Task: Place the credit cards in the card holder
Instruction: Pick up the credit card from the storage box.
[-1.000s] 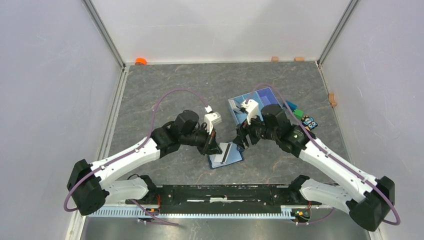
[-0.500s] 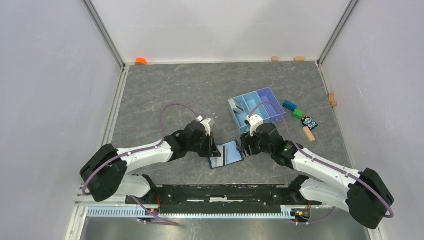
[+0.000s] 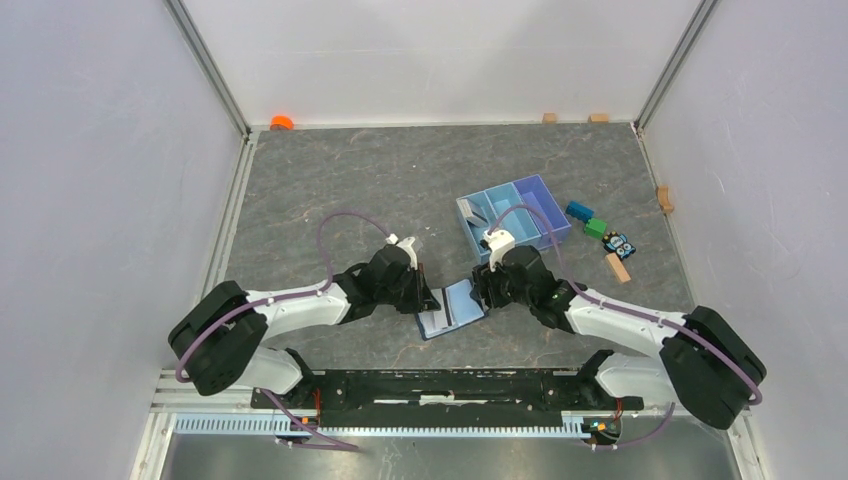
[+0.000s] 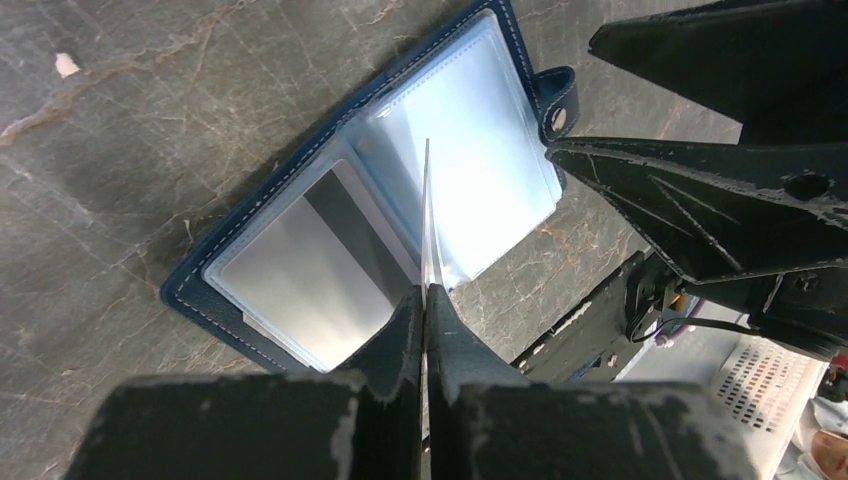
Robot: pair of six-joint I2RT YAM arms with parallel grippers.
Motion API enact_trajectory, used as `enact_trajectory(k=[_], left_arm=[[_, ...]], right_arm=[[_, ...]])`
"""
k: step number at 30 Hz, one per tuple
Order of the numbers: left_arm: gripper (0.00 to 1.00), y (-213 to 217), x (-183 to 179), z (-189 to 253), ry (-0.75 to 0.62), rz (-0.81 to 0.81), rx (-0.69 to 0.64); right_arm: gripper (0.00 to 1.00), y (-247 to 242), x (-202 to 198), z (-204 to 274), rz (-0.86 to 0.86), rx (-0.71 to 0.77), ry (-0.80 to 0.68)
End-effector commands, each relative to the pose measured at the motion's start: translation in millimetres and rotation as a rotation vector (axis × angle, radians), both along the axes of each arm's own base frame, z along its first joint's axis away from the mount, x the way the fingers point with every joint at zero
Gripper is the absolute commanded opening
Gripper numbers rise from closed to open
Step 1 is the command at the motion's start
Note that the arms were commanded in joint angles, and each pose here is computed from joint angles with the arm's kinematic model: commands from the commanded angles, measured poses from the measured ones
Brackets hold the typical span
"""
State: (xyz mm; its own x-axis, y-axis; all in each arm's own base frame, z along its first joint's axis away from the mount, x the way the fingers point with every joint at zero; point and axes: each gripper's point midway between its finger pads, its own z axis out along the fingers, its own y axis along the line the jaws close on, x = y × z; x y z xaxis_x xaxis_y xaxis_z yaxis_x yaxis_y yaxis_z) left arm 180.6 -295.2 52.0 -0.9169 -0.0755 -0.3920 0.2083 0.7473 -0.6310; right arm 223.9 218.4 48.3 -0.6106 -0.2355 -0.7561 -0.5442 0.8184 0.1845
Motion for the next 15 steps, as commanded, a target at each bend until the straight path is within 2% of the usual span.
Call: enact_trajectory(k=[1,9,12,15], left_arm=[[0.02,1.7,9.7,-2.7,0.001,0.065,-0.024],[0.02,4.9,9.9,-4.0,0.008,0.073,-0.028],[0.02,5.9,9.8,-5.4,0.011,0.075,-0.025],[0.02,6.9,9.8,-6.0,0.015,0.079,-0.026]], right_arm=[[0.61,11.6,-1.3,-2.4,0.028,0.043,0.007],[0.57,14.3,2.1,-9.8,0.025,0.039,0.008],[0.53,13.0,6.8,-11.9,0.012,0.021,-0.003],[0.42,13.0,8.7,-12.6,0.014,0.012,-0.005]])
